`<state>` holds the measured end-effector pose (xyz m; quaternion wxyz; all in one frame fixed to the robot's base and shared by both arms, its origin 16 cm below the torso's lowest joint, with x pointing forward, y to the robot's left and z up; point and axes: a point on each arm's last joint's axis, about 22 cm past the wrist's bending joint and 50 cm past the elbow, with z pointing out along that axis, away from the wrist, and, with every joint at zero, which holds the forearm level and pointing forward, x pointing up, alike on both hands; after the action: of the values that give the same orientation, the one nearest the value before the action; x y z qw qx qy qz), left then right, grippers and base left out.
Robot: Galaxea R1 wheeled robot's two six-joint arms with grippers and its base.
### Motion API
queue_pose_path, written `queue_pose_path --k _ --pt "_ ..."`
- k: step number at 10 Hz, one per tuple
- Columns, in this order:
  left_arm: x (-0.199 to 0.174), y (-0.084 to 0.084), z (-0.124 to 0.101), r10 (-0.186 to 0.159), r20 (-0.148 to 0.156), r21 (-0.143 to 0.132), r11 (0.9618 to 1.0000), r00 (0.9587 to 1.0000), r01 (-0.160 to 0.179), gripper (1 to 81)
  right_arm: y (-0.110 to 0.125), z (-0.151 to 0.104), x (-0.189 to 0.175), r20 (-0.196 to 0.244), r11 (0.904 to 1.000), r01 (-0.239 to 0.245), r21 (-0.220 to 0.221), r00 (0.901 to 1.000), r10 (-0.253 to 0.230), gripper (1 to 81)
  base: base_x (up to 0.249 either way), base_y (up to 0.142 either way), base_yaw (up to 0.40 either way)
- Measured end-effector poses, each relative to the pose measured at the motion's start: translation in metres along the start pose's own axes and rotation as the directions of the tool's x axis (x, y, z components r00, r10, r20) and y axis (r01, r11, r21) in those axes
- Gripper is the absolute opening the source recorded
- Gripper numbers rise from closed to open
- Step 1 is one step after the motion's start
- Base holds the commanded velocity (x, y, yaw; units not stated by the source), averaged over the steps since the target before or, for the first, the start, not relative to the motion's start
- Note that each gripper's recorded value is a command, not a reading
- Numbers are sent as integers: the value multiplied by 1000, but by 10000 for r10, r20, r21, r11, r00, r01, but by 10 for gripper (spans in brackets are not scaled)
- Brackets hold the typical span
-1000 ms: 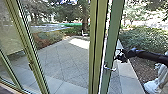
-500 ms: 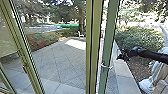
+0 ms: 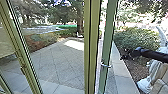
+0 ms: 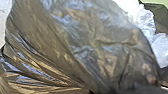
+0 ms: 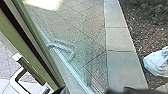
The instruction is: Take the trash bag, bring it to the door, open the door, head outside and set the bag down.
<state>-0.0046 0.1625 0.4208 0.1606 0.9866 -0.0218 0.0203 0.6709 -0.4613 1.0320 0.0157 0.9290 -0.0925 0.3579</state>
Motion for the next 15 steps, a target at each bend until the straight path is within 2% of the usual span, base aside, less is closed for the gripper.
queue_pose_path --k 3,6,7,8,9,10,11,12,15 --pt "0 0 0 -4 -4 2 10000 10000 4 10 21 -1 8 -343 9946 830 -623 9958 -852 811 0 0 0" --pt "0 4 1 -35 -6 -26 10000 10000 35 10 39 -4 24 -847 9749 1694 -1443 9795 -1827 811 0 0 0" --pt "0 4 1 -46 -5 -25 10000 10000 46 10 45 -3 28 -1015 9620 2065 -1787 9686 -2268 811 0 0 0" --pt "0 4 1 -143 3 -21 9999 9999 143 10 53 -3 33 -1215 9435 2482 -2197 9526 -2789 811 0 0 0" --pt "0 5 1 -173 -2 -38 9998 9999 173 10 60 -2 36 -1344 9218 2892 -2582 9341 -3307 811 0 0 0" --pt "0 7 2 -195 -6 -53 9998 9998 195 10 69 0 37 -1428 8939 3323 -3009 9111 -3868 811 0 0 0" --pt "0 7 2 -201 3 -55 9998 9998 201 10 78 1 37 -1496 8750 3563 -3277 8949 -4205 811 0 0 0" --pt "0 7 2 -224 1 -50 9997 9997 224 10 92 -3 40 -1520 8638 3595 -3529 8889 -4321 811 0 0 0" --pt "0 8 2 -243 -4 -63 9997 9997 243 10 122 -15 52 -1523 8067 3930 -4413 8531 -4990 811 0 0 0"
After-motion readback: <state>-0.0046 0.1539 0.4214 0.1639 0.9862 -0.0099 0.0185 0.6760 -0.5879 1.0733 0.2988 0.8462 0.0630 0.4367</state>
